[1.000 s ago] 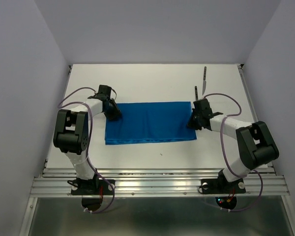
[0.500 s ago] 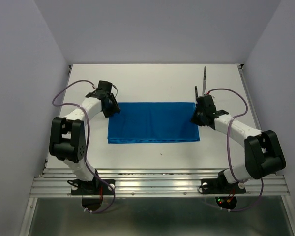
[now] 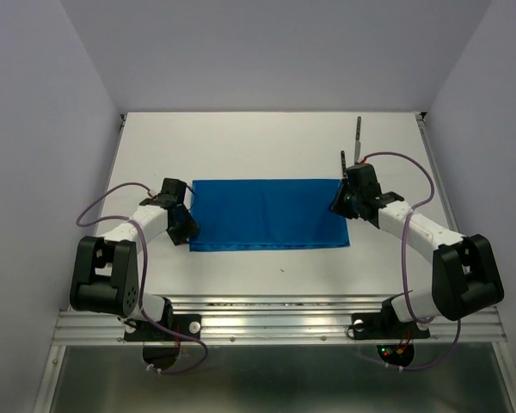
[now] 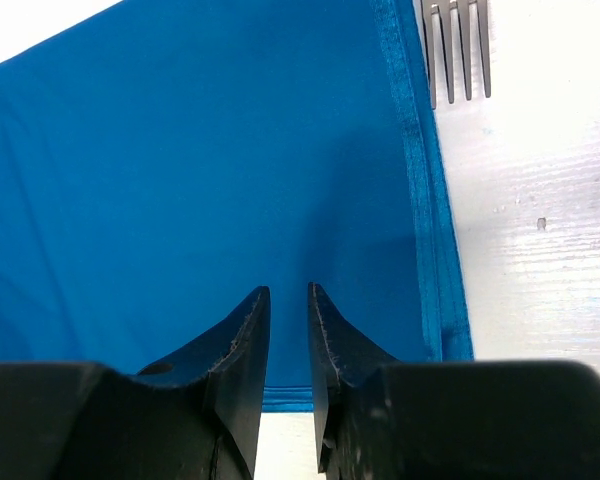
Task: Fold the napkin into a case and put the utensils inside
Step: Fold and flatten the napkin at the center of the board.
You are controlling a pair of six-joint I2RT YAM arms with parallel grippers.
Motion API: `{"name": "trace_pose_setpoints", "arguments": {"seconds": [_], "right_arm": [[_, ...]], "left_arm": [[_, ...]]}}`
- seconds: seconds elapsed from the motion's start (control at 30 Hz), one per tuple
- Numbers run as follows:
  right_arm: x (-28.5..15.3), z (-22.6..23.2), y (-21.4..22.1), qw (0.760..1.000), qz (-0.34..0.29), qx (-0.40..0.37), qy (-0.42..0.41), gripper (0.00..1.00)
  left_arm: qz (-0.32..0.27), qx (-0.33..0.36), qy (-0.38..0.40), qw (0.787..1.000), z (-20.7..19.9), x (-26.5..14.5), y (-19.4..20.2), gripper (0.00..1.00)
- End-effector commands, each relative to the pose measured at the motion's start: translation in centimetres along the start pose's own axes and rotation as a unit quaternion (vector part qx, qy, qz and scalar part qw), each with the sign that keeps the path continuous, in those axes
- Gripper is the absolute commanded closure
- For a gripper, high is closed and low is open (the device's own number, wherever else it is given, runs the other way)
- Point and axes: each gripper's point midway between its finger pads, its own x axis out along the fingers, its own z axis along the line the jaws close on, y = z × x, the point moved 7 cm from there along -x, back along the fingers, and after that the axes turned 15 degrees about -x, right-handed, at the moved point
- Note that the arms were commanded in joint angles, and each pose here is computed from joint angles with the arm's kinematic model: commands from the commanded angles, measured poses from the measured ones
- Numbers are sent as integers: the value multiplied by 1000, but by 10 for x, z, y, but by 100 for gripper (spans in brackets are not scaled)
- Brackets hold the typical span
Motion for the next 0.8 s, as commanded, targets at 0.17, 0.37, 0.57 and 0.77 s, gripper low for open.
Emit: {"name": "trace_pose_setpoints", "arguments": {"seconds": [0.17,0.37,0.57,0.77], "right_arm": [[-6,6,-8,1000,-15,-7,-17,72],[-6,6,-7,1000,-15,-6,-19,72],[-6,5,-5,1000,-12,-6,-18,72],[-5,5,-4,1000,-11,-6,-20,73]], "left_arm": [[-10,-27,1,1000,6,5,4,62],[-15,-29,-6,999,7,5,3,72],[-29,-25,7,999,2,-9,-3,69],[-34,-19,18,999,-1,-18,-6,59]]}}
